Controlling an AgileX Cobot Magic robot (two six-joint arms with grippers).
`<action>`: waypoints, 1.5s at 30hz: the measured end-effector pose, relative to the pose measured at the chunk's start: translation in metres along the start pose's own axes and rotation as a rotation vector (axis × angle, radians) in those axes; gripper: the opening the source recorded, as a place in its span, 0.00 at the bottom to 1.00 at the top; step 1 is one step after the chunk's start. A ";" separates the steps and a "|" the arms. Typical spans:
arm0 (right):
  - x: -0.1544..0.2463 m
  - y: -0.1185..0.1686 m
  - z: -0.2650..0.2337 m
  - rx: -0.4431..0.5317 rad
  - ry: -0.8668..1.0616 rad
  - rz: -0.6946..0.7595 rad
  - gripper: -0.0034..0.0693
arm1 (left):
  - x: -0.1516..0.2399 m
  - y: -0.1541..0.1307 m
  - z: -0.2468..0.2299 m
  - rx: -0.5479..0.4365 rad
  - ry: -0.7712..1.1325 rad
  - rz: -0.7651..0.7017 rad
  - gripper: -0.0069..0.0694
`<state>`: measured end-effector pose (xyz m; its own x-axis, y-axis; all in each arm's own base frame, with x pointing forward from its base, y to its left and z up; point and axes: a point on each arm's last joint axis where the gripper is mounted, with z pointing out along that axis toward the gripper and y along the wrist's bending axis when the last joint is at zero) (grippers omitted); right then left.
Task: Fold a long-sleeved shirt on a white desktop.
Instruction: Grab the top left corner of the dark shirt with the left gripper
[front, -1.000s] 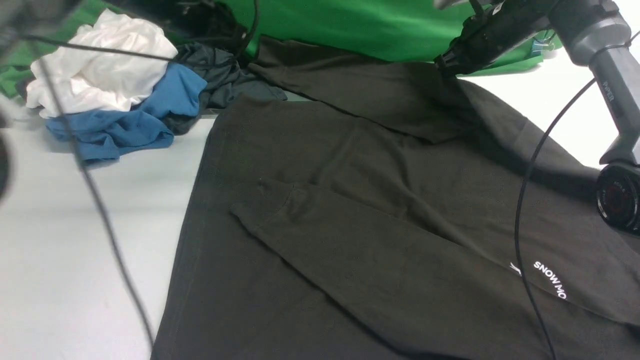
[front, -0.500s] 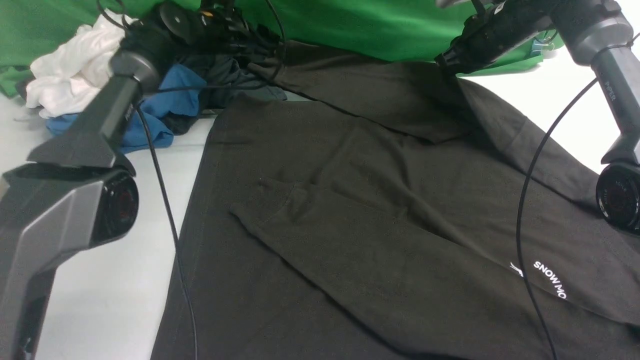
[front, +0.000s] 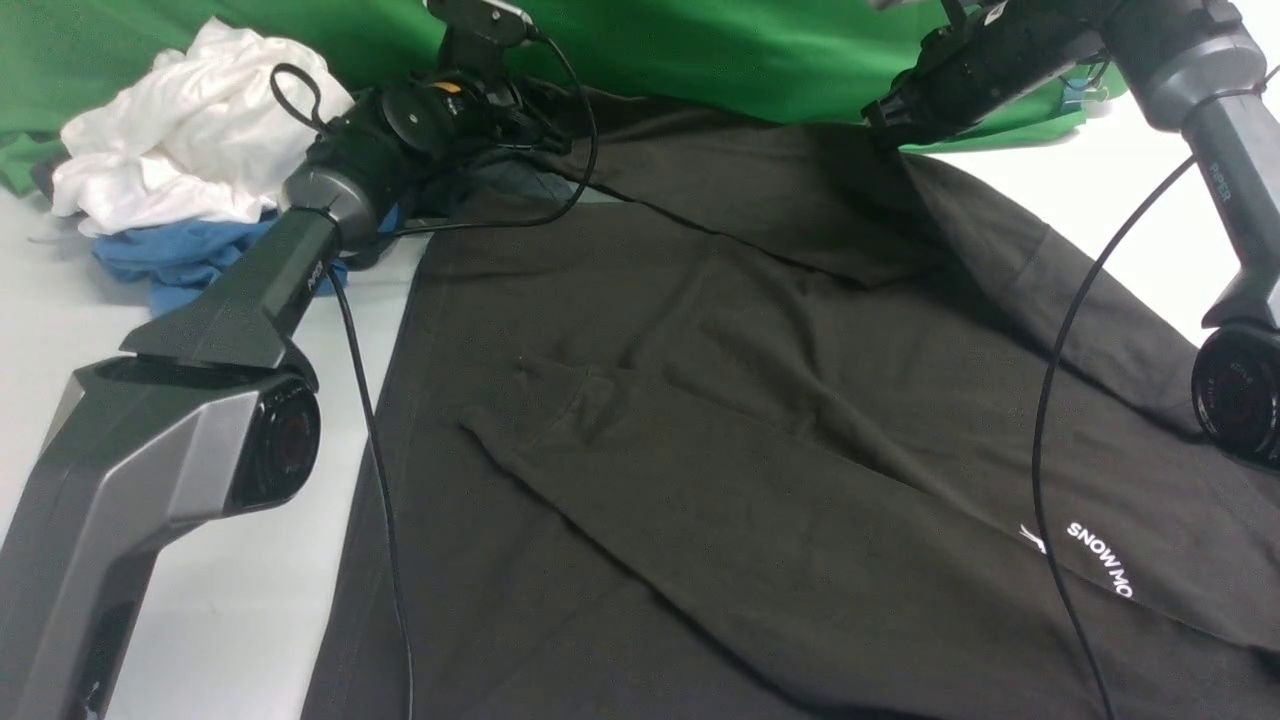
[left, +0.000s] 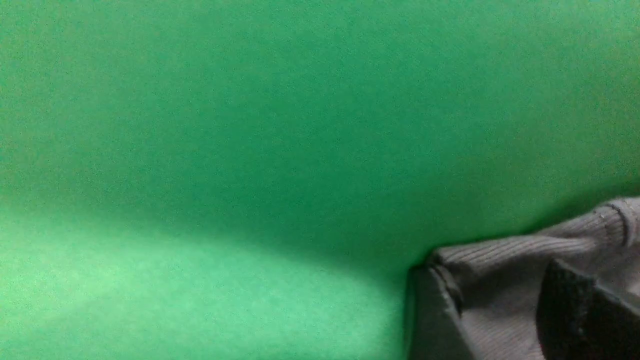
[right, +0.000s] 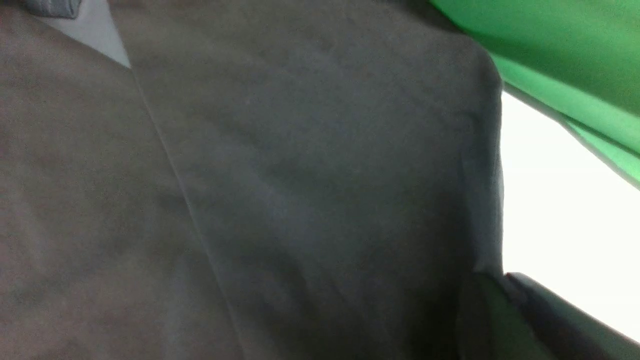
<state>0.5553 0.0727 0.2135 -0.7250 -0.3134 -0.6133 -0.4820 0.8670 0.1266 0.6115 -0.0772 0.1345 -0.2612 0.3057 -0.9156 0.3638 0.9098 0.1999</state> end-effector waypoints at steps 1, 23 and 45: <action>0.000 0.000 0.000 -0.001 0.000 0.000 0.09 | 0.000 0.000 0.000 -0.001 -0.001 0.000 0.42; 0.000 0.000 0.000 -0.001 0.000 -0.006 0.09 | -0.077 -0.007 -0.070 0.299 0.265 0.216 0.11; 0.000 0.000 0.000 0.000 0.000 -0.011 0.09 | -0.004 -0.008 0.000 0.031 0.010 0.113 0.81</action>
<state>0.5553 0.0727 0.2135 -0.7195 -0.3231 -0.6148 -0.4901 0.8634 0.1198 0.6095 -0.0851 0.1362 -0.2255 0.4089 -0.8843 0.4185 0.8603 0.2911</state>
